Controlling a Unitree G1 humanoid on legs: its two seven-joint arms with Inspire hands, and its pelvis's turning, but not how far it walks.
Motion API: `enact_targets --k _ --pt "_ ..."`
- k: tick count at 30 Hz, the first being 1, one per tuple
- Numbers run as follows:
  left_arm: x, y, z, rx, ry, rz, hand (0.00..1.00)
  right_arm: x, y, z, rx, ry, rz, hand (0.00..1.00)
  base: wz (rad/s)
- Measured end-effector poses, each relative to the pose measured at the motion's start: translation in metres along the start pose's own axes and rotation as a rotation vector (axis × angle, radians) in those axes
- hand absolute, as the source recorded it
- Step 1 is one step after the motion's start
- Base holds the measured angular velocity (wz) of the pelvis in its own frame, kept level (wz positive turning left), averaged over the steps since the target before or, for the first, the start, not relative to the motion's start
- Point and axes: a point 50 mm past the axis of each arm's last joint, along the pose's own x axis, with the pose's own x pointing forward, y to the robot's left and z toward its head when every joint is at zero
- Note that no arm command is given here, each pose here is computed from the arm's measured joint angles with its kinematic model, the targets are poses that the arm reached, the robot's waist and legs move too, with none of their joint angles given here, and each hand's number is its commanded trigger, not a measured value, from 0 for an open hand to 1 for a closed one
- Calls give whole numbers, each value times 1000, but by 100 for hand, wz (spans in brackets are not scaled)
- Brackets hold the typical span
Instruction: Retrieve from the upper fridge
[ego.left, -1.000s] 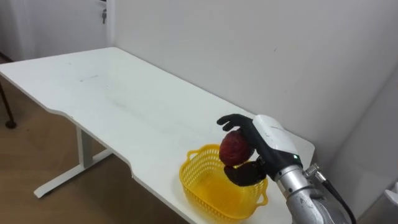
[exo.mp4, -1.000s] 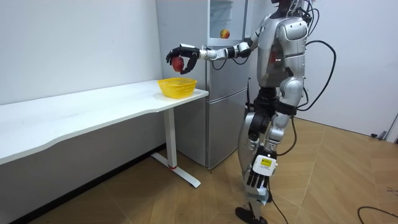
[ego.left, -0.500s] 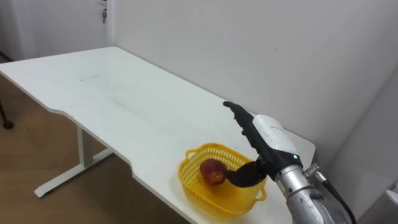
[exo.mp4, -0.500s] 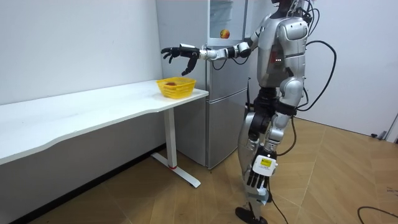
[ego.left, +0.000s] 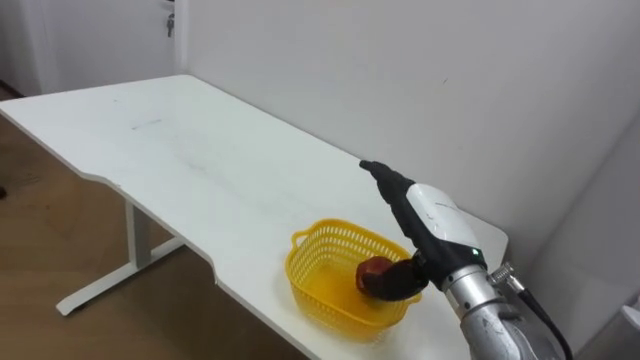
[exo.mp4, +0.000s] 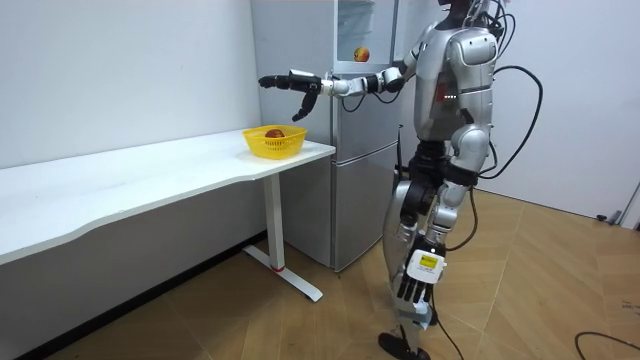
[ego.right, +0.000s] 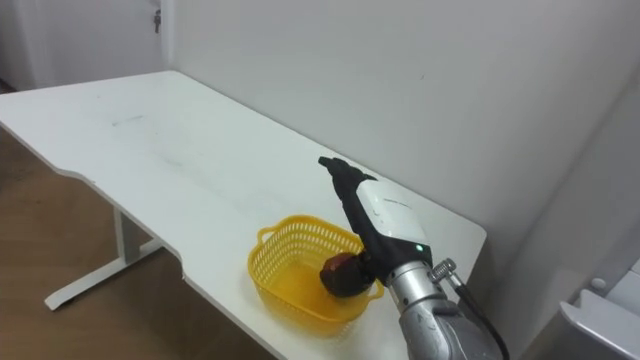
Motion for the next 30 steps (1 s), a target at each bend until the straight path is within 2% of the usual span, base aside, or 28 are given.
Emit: enact_targets --k 15,18,22,26,30 --pt "-1 0 -4 -1 11 18 0 3 -8 16 26 -75 -46 0 0" --pt "-1 -1 -8 2 21 16 0 4 -20 29 46 -129 -118 0 -11" --pt "-3 -2 -14 6 35 20 0 0 -53 61 89 -278 -289 0 -16" --pt "-4 -3 -20 -15 47 36 0 -15 -75 71 142 -339 -432 0 -19" --pt "-4 -4 -22 -28 50 54 0 -26 -85 69 186 -340 -503 0 -24"
